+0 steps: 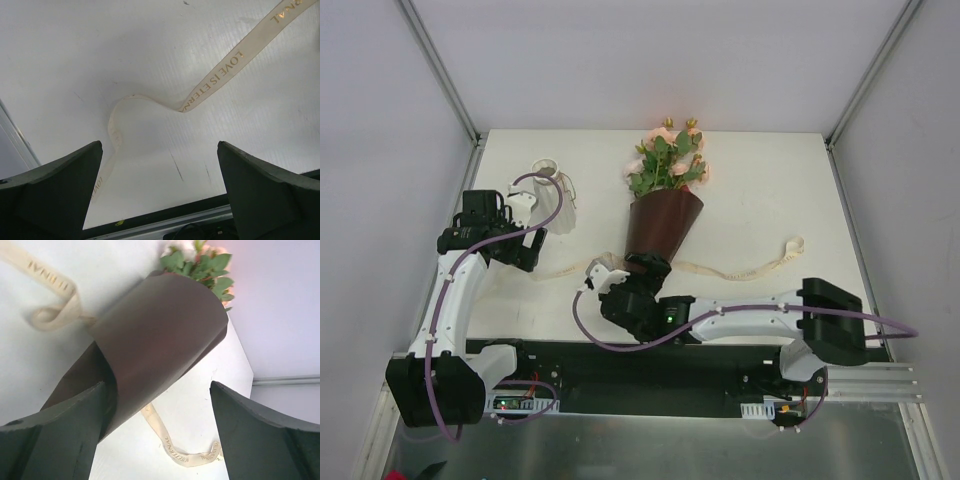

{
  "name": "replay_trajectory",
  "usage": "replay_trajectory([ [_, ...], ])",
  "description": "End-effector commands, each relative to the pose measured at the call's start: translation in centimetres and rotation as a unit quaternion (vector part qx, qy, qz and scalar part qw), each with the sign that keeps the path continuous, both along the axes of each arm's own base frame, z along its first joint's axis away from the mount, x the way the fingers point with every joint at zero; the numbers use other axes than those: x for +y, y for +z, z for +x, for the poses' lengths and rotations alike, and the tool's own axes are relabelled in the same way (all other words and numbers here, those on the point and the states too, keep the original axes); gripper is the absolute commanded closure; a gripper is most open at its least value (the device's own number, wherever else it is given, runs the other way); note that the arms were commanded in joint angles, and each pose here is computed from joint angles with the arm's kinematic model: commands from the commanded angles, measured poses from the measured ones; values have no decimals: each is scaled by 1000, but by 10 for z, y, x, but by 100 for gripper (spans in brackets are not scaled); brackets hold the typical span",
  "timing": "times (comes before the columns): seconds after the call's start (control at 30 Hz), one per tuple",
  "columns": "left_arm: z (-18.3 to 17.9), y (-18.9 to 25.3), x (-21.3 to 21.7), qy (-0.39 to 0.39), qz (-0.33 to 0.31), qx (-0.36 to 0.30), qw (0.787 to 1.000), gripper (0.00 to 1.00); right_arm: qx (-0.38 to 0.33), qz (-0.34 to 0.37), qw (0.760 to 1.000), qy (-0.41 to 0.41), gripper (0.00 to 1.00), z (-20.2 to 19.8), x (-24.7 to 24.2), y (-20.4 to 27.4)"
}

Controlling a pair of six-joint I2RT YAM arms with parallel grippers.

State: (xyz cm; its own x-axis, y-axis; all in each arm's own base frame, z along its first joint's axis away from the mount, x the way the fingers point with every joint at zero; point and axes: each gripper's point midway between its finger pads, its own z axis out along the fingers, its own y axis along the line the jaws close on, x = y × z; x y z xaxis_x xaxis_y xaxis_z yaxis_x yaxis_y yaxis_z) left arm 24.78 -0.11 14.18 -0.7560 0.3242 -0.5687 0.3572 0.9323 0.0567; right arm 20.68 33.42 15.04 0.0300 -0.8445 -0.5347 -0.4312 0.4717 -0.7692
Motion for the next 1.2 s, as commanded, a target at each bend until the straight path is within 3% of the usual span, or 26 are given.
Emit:
replay_trajectory([
  [0.0, 2, 2, -1, -7, -5, -8, 1000, 1, -38, 103, 993, -38, 13, -4, -17, 51],
  [0.1, 2, 4, -2, -11, -5, -10, 1000, 1, -41, 105, 992, -61, 12, -7, -37, 52],
  [0.23, 3, 6, -1, -14, -3, -16, 1000, 1, -33, 173, 979, -107, 10, -12, -64, 59],
  [0.43, 4, 10, -1, -15, -3, -16, 1000, 1, -59, 181, 965, -182, 7, -15, -122, 62],
  [0.5, 6, 14, -1, -15, -2, -19, 1000, 1, -71, 247, 943, -210, 7, -15, -129, 77],
  [0.53, 7, 16, -1, -14, -2, -21, 1000, 1, -80, 225, 947, -216, 6, -16, -145, 83],
  [0.57, 8, 20, -1, -14, -2, -24, 1000, 1, -85, 268, 930, -236, 5, -13, -149, 89],
  [0.63, 8, 24, -2, -15, -6, -25, 1000, 1, -86, 279, 922, -255, 4, -8, -159, 105],
  [0.7, 8, 29, -3, -15, -9, -27, 999, 1, -43, 277, 911, -302, 3, 8, -176, 101],
  [0.73, 9, 30, -3, -15, -9, -29, 999, 1, -19, 316, 886, -338, 2, 33, -180, 97],
  [0.77, 9, 32, -3, -16, -8, -30, 999, 1, 103, 335, 882, -315, 2, 33, -159, 66],
  [0.8, 10, 34, -3, -16, -7, -32, 999, 1, 151, 361, 869, -302, 2, 38, -155, 60],
  [0.83, 10, 35, -1, -14, -3, -33, 999, 1, 177, 409, 836, -320, 2, 63, -163, 48],
  [0.87, 10, 37, -1, -14, -3, -35, 999, 1, 260, 436, 814, -283, 2, 58, -141, 38],
  [0.97, 8, 46, -1, -15, 0, -42, 999, 1, 325, 465, 794, -219, 1, 82, -122, 38],
  [1.07, 6, 57, 1, -17, 7, -53, 998, 1, 376, 453, 794, -149, 0, 97, -97, 44],
  [1.17, 3, 65, 1, -21, 12, -60, 998, 1, 464, 448, 761, -68, 1, 106, -71, 42],
])
